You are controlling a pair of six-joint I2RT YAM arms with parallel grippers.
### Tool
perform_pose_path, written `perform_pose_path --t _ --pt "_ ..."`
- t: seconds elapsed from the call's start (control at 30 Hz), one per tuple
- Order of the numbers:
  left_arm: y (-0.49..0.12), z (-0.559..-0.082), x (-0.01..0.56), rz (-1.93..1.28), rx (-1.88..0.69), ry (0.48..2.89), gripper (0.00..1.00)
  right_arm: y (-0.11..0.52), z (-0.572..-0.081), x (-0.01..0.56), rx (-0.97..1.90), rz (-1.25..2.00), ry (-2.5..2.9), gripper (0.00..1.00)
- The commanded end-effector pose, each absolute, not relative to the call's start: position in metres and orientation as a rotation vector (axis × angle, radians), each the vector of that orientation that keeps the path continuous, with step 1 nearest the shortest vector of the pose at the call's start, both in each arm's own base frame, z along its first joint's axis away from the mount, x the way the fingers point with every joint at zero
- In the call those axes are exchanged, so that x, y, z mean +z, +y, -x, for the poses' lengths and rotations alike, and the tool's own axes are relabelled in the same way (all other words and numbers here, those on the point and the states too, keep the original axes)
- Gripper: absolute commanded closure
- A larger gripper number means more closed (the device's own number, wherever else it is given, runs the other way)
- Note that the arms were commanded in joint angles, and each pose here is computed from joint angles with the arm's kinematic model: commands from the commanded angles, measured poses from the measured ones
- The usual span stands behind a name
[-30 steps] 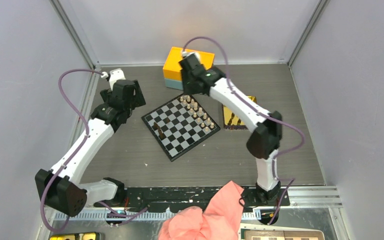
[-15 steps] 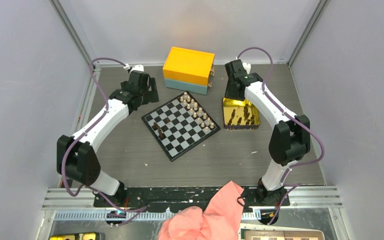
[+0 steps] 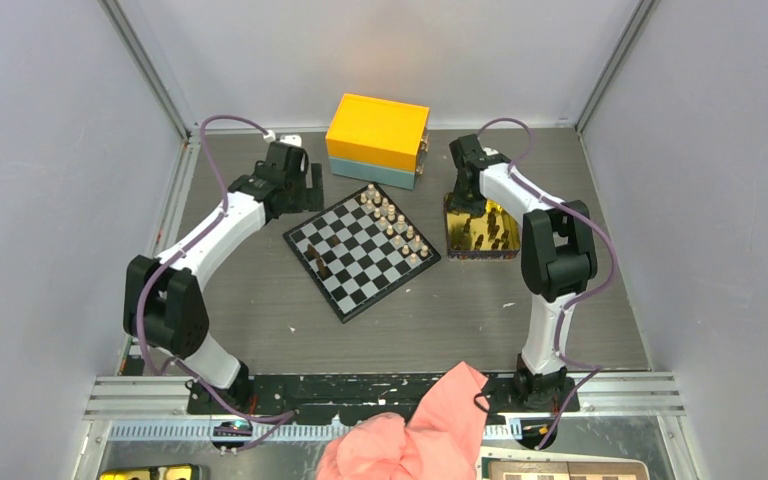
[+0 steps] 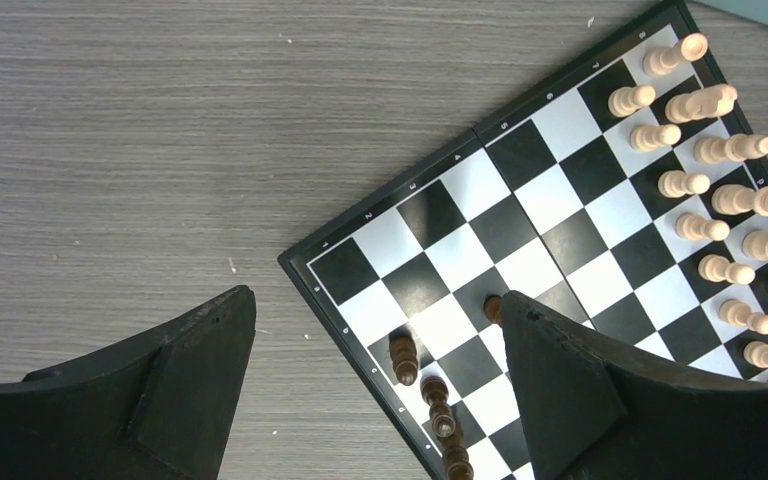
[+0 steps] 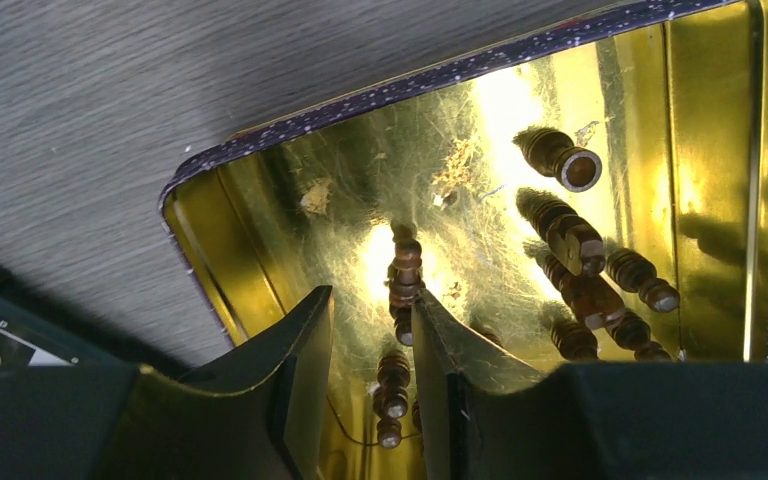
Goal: Set up the chess pieces on the board
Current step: Pick up the chess piece from the storage box.
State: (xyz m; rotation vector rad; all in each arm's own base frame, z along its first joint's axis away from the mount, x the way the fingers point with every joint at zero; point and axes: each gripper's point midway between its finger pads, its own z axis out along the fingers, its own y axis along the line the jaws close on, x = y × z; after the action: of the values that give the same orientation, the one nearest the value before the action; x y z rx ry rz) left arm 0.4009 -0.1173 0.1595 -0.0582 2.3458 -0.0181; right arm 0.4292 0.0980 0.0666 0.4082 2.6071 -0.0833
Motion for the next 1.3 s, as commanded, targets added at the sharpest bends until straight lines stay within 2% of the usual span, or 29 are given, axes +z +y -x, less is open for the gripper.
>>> perform_pose_path --t 0.0,0.47,0.67,1.03,1.1,1.27 --pt "-0.125 -0.411 0.173 0.008 -0.058 2.32 0.08 0.095 -0.451 0.082 -0.04 -0.466 2.529 0.6" --pt "-0.131 -0.416 0.159 -0.028 -0.073 2.351 0.08 0.088 -0.455 0.06 -0.053 -0.498 2.565 0.62" --pt "-0.133 -0.419 0.158 -0.042 -0.077 2.353 0.08 0.088 -0.456 0.053 -0.056 -0.504 2.578 0.67" --pt "-0.134 -0.421 0.156 -0.049 -0.074 2.359 0.08 0.085 -0.454 0.044 -0.063 -0.511 2.602 0.7" --pt "-0.134 -0.421 0.156 -0.048 -0.074 2.358 0.08 0.084 -0.452 0.044 -0.066 -0.511 2.605 0.72" --pt "-0.134 -0.421 0.157 -0.044 -0.072 2.357 0.08 0.083 -0.452 0.046 -0.064 -0.51 2.602 0.86"
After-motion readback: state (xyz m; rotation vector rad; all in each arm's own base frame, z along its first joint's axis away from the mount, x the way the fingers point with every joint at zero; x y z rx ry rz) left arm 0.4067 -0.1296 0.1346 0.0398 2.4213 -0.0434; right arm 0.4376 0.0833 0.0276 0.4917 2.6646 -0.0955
